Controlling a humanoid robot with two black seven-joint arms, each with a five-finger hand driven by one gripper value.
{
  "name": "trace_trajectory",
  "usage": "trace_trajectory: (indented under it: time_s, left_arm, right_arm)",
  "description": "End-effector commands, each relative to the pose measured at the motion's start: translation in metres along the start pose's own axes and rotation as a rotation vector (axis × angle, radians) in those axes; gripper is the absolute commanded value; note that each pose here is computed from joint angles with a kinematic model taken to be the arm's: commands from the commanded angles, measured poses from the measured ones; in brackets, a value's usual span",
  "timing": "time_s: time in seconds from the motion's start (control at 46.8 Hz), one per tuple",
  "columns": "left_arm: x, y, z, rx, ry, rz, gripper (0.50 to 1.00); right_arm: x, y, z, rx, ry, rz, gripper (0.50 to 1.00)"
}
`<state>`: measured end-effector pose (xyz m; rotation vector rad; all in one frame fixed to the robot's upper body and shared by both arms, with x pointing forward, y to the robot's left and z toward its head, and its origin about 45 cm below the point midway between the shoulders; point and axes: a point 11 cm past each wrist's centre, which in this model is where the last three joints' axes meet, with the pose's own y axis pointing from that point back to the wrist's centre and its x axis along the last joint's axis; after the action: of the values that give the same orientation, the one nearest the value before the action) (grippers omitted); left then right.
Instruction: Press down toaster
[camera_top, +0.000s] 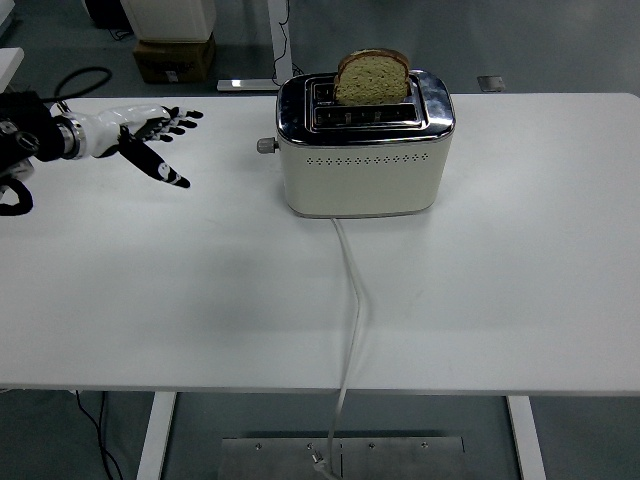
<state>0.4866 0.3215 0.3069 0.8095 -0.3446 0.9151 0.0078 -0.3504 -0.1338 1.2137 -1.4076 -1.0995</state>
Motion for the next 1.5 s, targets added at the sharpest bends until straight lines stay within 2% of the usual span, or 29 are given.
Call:
trace_trajectory:
  time_s: [0.0,0.128,0.299,0.556,0.791,1.154,1.474]
  left_arm:
    - [0.018,0.008,0.010,-0.025,0.024,0.037,1.000]
    - [0.035,0.016,0.027,-0.078,0.097,0.077,1.000]
    - [0.041,0.017,0.036,-0.126,0.206,0.099,1.000]
    - [0.063,0.024,0.053,-0.247,0.395,0.183,1.000]
    - [0.081,0.029,0.032,-0.304,0.622,0.273,1.000]
    - [0.103,0.041,0.003,-0.337,0.803,0.379,1.000]
    - [0.090,0.037,-0.037,-0.317,0.955,0.422,1.000]
  right_arm:
    - [0.000,0.000,0.000,0.000,0.000,0.000,1.000]
    - [0.000,0.000,0.000,0.000,0.000,0.000,1.000]
    - [0.000,0.000,0.001,-0.001,0.000,0.000,1.000]
    - [0.000,0.000,0.000,0.000,0.000,0.000,0.998]
    - [0.000,0.000,0.001,-0.001,-0.001,0.000,1.000]
    - [0.000,0.000,0.000,0.000,-0.001,0.000,0.998]
    - [0.000,0.000,0.001,-0.004,0.002,0.000,0.998]
